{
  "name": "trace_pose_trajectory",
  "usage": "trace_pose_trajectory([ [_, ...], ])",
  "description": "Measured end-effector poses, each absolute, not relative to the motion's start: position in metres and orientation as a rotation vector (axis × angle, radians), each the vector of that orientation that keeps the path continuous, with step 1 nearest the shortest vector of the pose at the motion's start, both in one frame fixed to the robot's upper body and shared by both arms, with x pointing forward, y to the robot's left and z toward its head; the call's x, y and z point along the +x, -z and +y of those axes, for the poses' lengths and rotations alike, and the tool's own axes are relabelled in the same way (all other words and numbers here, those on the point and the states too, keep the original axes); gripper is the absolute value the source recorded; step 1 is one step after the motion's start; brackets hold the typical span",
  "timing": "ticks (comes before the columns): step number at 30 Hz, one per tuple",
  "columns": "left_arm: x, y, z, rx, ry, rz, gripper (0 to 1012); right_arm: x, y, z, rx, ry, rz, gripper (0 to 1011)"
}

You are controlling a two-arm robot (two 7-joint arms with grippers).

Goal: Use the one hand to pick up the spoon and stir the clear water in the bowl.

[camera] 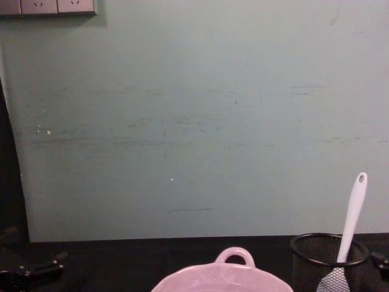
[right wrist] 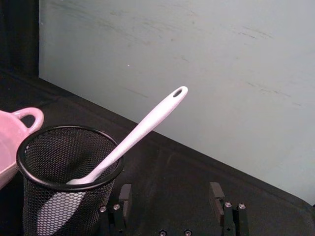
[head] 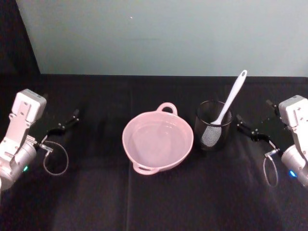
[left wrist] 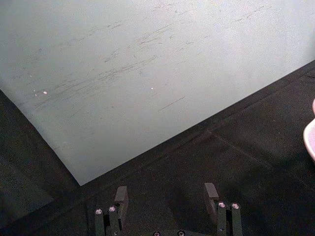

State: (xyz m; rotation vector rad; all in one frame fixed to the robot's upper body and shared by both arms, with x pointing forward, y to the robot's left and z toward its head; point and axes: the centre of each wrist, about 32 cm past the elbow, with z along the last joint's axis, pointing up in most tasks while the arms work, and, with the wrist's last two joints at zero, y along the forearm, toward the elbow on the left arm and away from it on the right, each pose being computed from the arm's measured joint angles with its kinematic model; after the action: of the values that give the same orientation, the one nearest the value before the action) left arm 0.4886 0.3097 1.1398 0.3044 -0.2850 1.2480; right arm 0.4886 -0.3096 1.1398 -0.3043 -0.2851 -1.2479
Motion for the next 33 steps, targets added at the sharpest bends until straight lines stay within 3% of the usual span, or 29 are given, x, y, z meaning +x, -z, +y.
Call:
trace_pose_trajectory([
  [16,0.489,-1.140,0.310,0.304,-1.248,-0.285,1011,0.470,-1.166,-0.326,-0.271,1.264,-0.293,1002],
  [23,0.489,-1.140,0.310,0.304,-1.248,-0.285,1011,0.475,-1.182,-0.335,-0.075,1.163,-0.063,1003],
  [33,0.489,-1.140,0.310,0.304,-1.248,-0.285,1011,0.502,-1.203,-0.339,0.070,1.035,0.218,1003],
])
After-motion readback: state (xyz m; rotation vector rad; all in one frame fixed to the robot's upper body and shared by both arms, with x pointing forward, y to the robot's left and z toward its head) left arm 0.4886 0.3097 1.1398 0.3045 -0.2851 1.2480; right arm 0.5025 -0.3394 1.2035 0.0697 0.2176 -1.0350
